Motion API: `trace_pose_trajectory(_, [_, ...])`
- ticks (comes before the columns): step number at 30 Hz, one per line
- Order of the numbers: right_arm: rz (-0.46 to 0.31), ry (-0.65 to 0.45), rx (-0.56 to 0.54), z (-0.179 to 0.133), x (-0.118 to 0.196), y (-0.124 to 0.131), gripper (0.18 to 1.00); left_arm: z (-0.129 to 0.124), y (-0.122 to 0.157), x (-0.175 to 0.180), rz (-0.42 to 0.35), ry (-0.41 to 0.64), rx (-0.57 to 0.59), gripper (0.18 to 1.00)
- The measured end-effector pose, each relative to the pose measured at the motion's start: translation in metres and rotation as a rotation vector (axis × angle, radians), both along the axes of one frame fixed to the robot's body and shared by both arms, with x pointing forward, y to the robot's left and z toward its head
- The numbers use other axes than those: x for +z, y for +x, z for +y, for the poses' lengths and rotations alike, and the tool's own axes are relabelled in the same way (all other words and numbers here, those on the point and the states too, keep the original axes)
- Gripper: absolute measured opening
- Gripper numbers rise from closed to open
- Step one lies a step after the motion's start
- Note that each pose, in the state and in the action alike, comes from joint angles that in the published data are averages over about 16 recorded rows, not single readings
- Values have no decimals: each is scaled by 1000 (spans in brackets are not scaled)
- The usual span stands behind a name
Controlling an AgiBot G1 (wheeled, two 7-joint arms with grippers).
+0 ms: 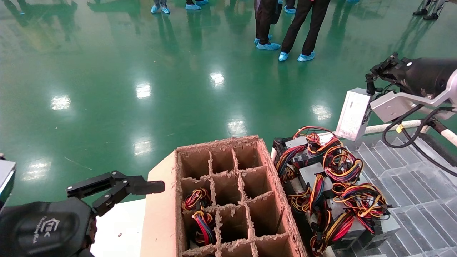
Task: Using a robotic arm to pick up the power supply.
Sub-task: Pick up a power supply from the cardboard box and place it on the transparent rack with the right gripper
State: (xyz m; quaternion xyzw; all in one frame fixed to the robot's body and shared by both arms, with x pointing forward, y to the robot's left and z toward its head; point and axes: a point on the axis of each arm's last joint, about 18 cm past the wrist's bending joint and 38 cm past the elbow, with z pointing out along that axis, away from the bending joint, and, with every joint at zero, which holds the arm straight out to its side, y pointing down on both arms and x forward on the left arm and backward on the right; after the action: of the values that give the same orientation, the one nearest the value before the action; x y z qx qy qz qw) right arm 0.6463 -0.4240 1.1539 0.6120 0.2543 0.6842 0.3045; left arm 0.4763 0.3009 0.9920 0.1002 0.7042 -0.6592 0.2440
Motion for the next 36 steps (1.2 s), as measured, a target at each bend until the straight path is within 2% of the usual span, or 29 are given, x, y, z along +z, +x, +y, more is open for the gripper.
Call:
trace_pose_trajectory(12, [-40,-7,-2,-16,-8,1,213,0,0,0,0,0,0,1001])
trace_pose_trajectory(36, [26,-14,49,-4,-59,29,213,0,0,0,0,0,0,1001])
